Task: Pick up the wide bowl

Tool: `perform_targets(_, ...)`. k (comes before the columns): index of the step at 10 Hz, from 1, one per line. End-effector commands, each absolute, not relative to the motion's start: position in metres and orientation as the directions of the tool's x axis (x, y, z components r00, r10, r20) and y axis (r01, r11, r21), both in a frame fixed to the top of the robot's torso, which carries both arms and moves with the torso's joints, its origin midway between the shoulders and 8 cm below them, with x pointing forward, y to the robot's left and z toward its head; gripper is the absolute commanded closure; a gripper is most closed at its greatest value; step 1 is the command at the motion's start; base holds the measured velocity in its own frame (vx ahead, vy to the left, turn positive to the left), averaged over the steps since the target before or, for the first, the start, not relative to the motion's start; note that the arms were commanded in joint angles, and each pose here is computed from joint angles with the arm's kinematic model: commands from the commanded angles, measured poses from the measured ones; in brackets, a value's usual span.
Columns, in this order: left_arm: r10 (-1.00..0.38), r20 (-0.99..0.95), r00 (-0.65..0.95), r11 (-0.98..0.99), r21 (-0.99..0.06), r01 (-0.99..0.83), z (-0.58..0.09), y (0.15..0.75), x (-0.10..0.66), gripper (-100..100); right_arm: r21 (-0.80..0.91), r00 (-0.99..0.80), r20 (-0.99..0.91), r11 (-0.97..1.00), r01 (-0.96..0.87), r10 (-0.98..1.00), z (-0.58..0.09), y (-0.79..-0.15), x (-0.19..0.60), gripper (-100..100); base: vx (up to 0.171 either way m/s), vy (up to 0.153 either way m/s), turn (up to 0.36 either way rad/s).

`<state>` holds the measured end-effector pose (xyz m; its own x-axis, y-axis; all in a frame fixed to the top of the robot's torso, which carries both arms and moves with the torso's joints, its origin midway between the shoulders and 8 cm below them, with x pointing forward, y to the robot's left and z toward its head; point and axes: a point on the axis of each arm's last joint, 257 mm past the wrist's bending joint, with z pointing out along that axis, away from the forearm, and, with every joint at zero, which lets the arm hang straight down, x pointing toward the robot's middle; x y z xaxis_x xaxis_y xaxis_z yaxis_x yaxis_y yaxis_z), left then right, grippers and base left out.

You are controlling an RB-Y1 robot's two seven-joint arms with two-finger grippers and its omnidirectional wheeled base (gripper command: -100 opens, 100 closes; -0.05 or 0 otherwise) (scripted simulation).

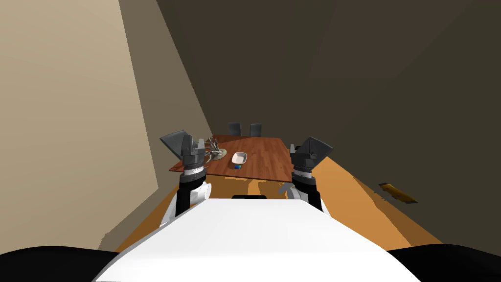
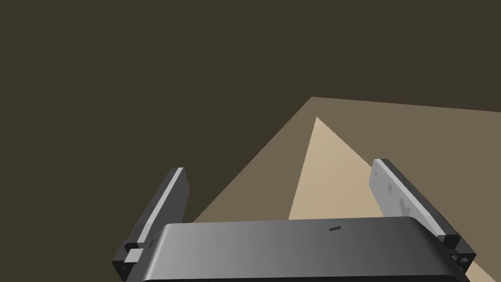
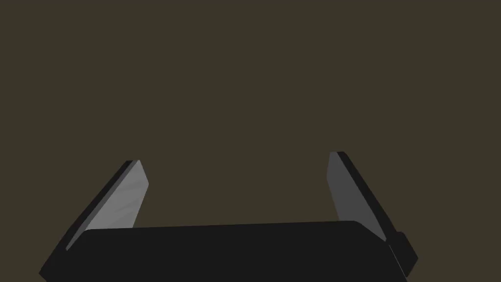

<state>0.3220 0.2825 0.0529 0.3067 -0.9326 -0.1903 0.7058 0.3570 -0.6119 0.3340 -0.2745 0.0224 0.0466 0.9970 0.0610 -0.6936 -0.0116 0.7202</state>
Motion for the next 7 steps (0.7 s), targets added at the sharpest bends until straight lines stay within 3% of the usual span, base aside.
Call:
perform_targets(1,-0.934,-0.214,0.288,0.357,-0.619,0.699,0.049,0.279,0.328,-100,0.72,0.047,0.061,-0.012,-0.694,0.997,0.022,-0.274,0.334,0,-0.005,0.002,-0.016)
perform_targets(7,-0.94,-0.288,0.184,0.339,-0.714,0.613,0.005,0.267,0.38,-100,0.72,0.047,0.061,-0.012,-0.694,0.997,0.022,-0.274,0.334,0,-0.023,0.013,-0.036)
